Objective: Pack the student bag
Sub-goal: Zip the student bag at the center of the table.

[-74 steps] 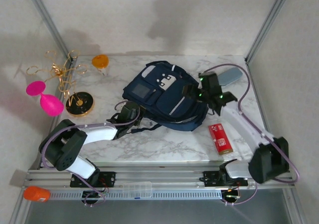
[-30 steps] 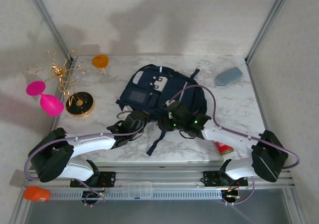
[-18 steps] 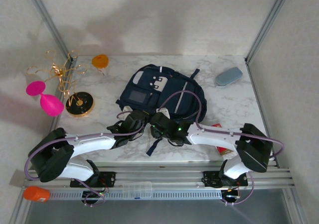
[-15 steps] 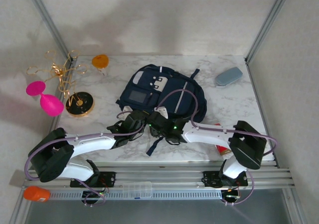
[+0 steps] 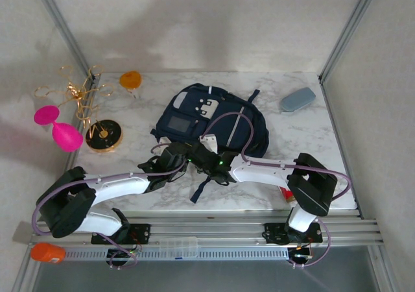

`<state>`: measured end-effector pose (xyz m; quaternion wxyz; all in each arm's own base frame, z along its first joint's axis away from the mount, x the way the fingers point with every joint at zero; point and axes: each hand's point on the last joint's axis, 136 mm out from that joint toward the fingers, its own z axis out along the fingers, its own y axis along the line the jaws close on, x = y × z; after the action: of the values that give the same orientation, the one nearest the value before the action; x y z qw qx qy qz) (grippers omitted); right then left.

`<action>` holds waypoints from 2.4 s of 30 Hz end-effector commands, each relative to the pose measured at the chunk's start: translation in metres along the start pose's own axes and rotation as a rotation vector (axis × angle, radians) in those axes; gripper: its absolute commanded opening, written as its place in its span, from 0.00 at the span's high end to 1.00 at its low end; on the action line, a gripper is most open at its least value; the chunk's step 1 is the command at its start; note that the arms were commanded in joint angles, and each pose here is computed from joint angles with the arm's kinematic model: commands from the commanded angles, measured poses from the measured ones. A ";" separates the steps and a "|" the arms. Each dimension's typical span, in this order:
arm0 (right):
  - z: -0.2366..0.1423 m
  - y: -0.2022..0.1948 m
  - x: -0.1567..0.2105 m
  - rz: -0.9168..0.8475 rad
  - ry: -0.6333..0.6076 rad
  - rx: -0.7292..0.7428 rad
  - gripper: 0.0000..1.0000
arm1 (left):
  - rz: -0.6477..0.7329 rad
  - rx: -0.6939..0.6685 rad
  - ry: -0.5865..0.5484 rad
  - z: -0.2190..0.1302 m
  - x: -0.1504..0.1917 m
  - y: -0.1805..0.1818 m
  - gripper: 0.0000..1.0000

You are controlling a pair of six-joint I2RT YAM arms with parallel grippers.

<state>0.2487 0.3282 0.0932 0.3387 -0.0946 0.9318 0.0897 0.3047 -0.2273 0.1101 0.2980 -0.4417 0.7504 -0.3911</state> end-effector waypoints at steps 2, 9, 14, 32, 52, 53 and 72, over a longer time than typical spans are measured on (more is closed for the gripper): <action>-0.002 0.001 -0.022 -0.002 -0.076 0.028 0.84 | -0.036 0.112 0.065 -0.013 0.018 -0.038 1.00; -0.006 -0.006 -0.016 -0.049 -0.070 0.023 0.91 | -0.033 0.115 0.059 -0.015 0.016 -0.039 1.00; -0.018 -0.009 -0.014 -0.086 -0.060 -0.007 1.00 | -0.020 0.111 0.038 -0.011 0.006 -0.040 1.00; -0.081 -0.024 0.012 -0.173 0.031 -0.228 1.00 | 0.184 0.056 -0.049 0.071 -0.121 -0.087 1.00; -0.068 0.017 -0.008 -0.062 -0.012 -0.347 1.00 | -0.032 0.076 0.213 0.025 0.020 -0.020 0.44; -0.068 0.018 -0.008 -0.064 -0.009 -0.353 1.00 | -0.025 0.061 0.208 0.030 0.024 -0.021 0.49; -0.059 -0.131 0.035 -0.011 0.100 0.096 1.00 | 0.081 -0.028 0.085 0.031 -0.067 -0.015 1.00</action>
<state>0.2194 0.2487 0.1219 0.3155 -0.1251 0.9300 0.1414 0.3423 -0.2099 0.0859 0.2177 -0.4107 0.7900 -0.3998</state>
